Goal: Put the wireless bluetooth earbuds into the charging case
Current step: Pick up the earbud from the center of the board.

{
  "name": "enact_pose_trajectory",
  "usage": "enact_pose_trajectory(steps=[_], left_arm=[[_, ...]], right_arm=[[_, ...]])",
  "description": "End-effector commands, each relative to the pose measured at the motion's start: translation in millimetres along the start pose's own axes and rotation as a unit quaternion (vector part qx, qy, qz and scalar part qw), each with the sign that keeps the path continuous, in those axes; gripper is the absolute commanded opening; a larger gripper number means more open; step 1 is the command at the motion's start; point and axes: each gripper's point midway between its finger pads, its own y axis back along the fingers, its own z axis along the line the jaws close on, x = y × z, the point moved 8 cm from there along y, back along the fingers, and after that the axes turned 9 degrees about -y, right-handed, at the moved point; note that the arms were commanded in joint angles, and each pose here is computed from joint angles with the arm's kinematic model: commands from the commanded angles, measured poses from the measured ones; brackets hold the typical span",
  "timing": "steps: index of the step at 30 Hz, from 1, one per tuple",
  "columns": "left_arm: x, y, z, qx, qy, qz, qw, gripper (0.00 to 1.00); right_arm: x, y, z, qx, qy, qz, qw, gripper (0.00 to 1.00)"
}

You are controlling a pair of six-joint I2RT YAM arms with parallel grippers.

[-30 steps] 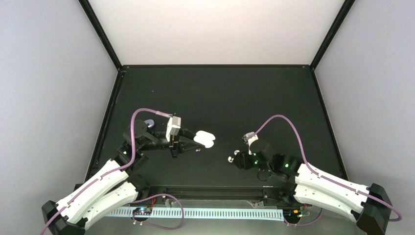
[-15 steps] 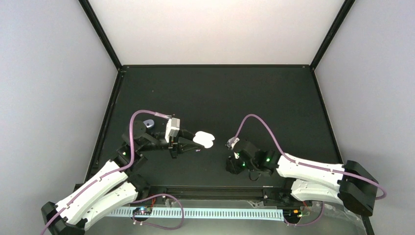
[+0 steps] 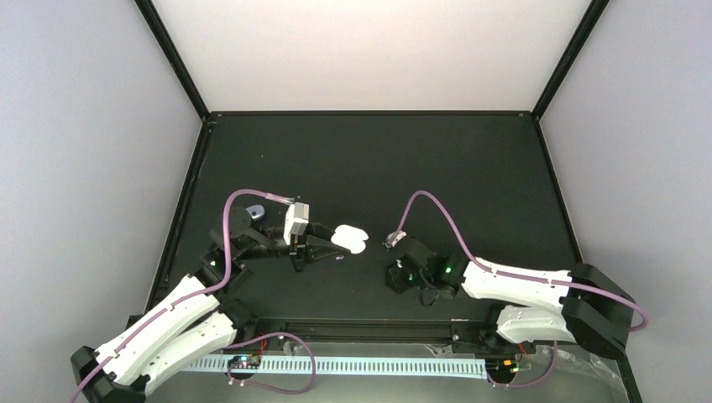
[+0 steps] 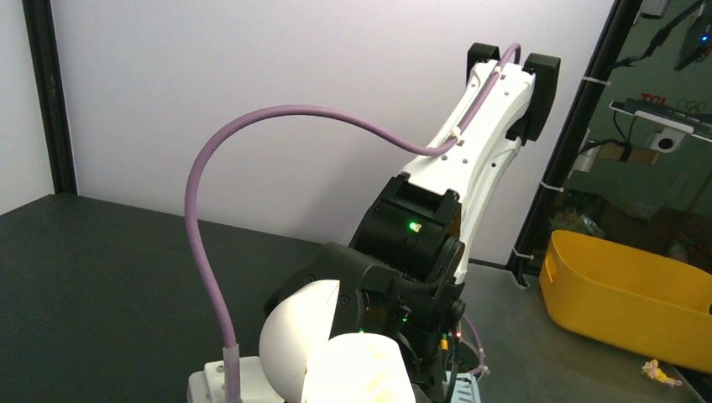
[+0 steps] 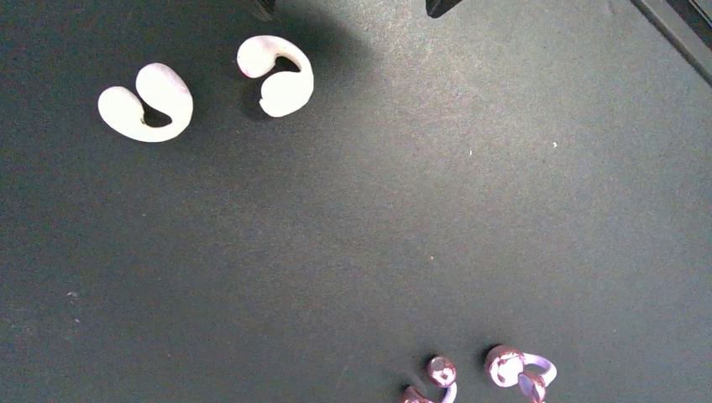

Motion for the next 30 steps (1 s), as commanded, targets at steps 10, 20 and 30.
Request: enact_pose_trajectory(steps=[10, 20, 30], left_arm=[[-7, 3, -3, -0.005, -0.019, -0.007, 1.0, 0.02], [-5, 2, -2, -0.007, -0.015, -0.003, 1.0, 0.02], [-6, 3, -2, -0.008, -0.018, -0.003, 1.0, 0.02]], right_arm=[[18, 1, -23, 0.044, -0.038, 0.0, 0.998, 0.31], [12, -12, -20, 0.069, -0.048, 0.007, 0.996, 0.16], [1, -11, -9, 0.055, -0.037, 0.008, 0.998, 0.14]])
